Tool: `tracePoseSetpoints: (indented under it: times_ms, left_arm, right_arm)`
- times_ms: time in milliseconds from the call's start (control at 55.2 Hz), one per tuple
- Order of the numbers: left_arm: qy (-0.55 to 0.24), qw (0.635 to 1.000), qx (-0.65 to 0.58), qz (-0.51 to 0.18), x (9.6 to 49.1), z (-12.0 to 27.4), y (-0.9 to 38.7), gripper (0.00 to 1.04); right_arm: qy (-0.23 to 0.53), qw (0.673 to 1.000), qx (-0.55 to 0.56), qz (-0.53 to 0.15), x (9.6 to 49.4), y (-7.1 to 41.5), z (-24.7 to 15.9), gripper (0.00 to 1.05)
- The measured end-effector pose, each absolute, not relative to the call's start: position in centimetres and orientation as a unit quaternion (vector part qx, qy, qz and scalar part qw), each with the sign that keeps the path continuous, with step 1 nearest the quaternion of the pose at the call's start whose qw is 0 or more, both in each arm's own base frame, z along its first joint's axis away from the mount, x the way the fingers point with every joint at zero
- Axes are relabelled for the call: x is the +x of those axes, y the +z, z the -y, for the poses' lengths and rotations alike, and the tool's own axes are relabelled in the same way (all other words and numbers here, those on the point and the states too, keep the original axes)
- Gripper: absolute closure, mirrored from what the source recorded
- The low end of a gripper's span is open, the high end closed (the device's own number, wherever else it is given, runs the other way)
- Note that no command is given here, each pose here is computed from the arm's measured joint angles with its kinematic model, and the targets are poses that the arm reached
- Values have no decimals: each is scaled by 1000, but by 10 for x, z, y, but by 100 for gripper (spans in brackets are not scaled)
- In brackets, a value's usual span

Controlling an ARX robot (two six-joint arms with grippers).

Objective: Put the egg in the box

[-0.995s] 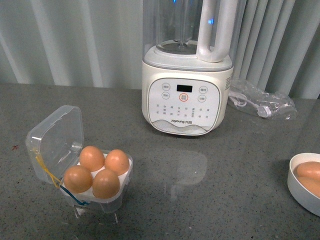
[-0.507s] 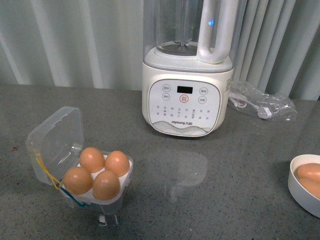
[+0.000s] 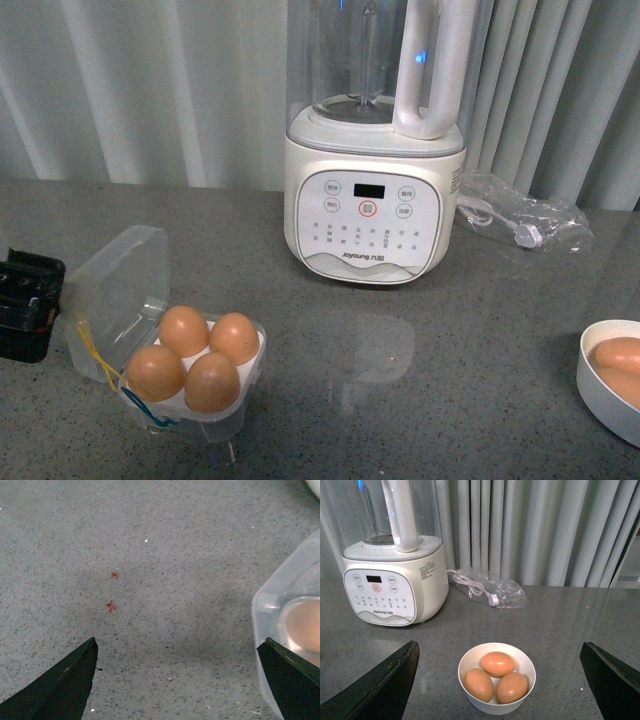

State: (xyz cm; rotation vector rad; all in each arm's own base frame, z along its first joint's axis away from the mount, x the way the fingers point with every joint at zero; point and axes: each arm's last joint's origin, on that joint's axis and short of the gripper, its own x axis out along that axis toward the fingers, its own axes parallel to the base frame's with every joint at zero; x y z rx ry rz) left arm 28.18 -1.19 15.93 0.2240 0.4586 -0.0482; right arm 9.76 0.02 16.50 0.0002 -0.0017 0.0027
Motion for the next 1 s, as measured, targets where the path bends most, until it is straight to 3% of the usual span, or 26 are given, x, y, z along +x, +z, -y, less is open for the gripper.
tracePoseSetpoints:
  times_ms: [217,398,652,796,995]
  left_arm:
    - [-68,971,109,-202,275,41,170,7]
    - [-68,973,99,-199,258,40,175,7]
    - [-16,983,80,-165,207,19,190,7]
    - [8,987,80,-140,201,16,193,7]
    - [-5,1000,16,-14,185,12,182,38]
  right_arm:
    - [1,1000,0,1,98,165,0,7]
    - [1,1000,0,1,98,165,0,7]
    - [1,1000,0,1,98,165,0,7]
    - [1,1000,0,1,98,165,0,7]
    - [1,1000,0,1,98,165,0,7]
